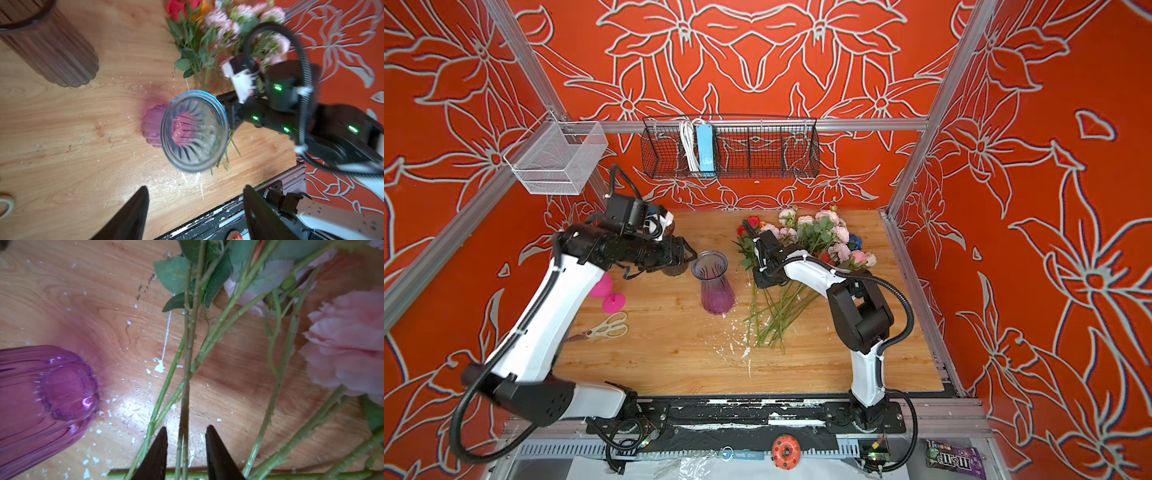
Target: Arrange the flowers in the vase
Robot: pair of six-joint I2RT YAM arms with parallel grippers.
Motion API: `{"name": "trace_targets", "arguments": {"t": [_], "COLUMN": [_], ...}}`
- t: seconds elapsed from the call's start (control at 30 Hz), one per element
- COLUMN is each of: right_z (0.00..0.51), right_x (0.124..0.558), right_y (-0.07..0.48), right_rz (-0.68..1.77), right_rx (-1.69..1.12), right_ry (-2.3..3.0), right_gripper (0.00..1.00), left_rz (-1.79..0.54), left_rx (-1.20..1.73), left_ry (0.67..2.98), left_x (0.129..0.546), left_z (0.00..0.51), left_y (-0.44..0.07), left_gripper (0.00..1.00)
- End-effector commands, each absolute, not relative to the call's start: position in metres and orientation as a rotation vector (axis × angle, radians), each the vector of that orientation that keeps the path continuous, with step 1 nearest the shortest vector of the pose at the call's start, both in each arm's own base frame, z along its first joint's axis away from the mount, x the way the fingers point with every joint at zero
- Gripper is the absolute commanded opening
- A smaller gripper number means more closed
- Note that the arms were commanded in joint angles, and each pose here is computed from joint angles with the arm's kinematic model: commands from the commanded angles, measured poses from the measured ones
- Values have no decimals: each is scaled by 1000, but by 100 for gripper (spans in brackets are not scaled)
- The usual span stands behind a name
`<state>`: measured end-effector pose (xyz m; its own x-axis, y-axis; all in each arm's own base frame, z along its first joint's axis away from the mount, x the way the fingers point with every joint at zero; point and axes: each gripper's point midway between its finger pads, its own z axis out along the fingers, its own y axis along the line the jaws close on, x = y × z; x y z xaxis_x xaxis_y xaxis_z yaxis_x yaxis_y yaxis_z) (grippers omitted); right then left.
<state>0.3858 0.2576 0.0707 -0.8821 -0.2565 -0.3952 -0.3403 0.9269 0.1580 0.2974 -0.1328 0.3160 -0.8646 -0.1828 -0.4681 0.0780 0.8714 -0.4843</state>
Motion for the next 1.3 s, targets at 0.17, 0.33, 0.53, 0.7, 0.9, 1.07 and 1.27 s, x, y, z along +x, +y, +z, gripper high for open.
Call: {"name": "trace_targets", "arguments": {"t": [0.17, 0.33, 0.53, 0.7, 0.9, 1.07, 1.27], "right_z": [67, 89, 133, 152, 176, 200, 227], "right_x": [397, 396, 389, 380, 359, 334, 297], "right_y": [255, 249, 245, 227, 211, 206, 197], "right_rz": [239, 279, 456, 498, 545, 633, 723], "right_rx": [-408, -296, -114, 35, 64, 5, -51], "right_ry": [2734, 2676, 2541, 2466, 2386, 2305, 2255], "right_gripper": [12, 0, 0, 0, 0, 0, 0], "left_rz": [-798, -825, -845, -899, -964, -1100, -1189], "left_rx": [-45, -24, 4, 20, 40, 43, 100], "left_ry": [2381, 2374, 2345, 2312, 2237, 2121, 1922], "left_x": [290, 289, 287, 285, 284, 287, 284], "left_z": [339, 337, 348, 354, 364, 366, 373], "left_y": [-140, -144, -146, -152, -158, -171, -184], "left_gripper": [74, 74, 74, 73, 73, 71, 75]}}
